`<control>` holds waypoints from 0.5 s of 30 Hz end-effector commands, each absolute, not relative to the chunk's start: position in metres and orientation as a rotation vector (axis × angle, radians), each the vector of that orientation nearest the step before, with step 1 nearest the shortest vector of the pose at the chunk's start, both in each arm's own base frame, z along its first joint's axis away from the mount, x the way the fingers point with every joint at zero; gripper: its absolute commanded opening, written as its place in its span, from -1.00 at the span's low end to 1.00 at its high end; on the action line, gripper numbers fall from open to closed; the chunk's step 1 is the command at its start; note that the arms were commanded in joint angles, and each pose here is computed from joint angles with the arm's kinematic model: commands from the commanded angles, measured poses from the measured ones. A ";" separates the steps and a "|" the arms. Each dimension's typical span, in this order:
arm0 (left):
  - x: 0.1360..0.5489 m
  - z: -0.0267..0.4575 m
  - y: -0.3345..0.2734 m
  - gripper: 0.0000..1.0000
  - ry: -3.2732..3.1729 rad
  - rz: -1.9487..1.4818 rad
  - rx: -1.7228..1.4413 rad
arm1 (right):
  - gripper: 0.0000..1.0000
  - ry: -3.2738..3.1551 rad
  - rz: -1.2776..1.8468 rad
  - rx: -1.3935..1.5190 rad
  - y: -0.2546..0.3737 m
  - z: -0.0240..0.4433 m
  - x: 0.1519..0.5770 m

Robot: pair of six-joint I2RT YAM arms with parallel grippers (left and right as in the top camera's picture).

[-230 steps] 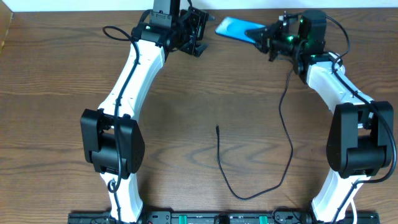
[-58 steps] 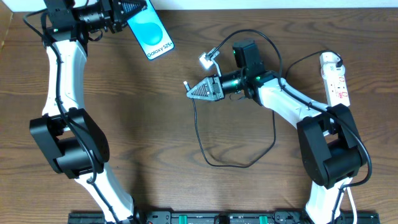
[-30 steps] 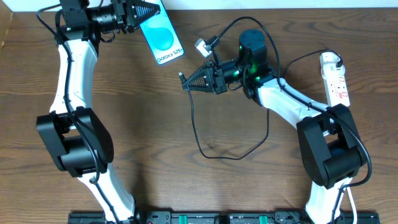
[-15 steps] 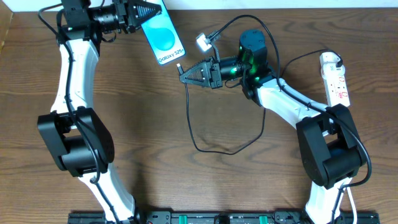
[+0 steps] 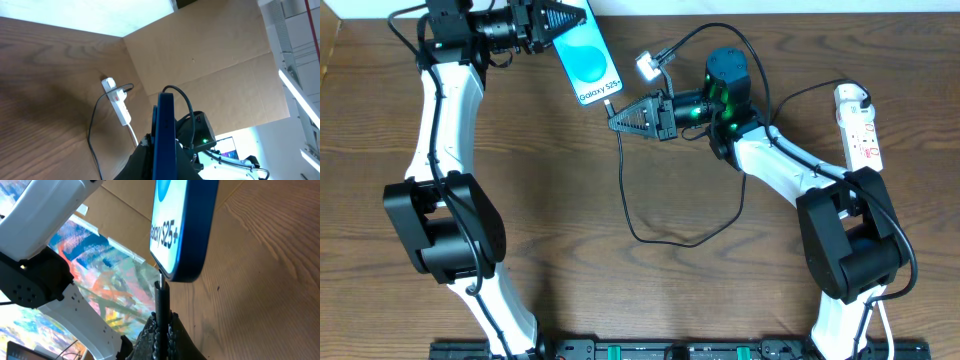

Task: Plug charger to phone and switch on socket
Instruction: 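Move the USB-C end up under the phone's bottom port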

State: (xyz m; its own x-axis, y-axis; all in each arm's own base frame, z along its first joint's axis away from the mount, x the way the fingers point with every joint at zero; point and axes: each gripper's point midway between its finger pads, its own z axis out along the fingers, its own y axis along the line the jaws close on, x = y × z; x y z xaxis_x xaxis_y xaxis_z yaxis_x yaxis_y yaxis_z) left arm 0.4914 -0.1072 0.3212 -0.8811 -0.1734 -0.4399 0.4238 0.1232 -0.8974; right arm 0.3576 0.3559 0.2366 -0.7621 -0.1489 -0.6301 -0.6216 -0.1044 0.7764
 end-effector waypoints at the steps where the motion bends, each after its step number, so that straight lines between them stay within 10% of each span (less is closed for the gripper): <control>1: 0.483 0.332 -0.114 -0.85 1.948 -1.818 0.300 | -0.98 1.826 1.928 -0.843 0.358 0.241 0.356; 15: 0.482 0.332 -0.118 -0.85 1.949 -1.824 0.309 | -0.98 1.818 1.922 -0.844 0.357 0.242 0.357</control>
State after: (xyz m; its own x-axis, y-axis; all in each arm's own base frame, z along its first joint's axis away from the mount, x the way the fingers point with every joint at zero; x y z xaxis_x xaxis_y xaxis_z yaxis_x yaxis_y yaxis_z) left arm 0.4896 -0.1151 0.3212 -0.8836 -0.1595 -0.4403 0.4260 0.1167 -0.8972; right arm 0.3576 0.3559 0.2370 -0.7604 -0.1480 -0.6324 -0.6237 -0.1055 0.7745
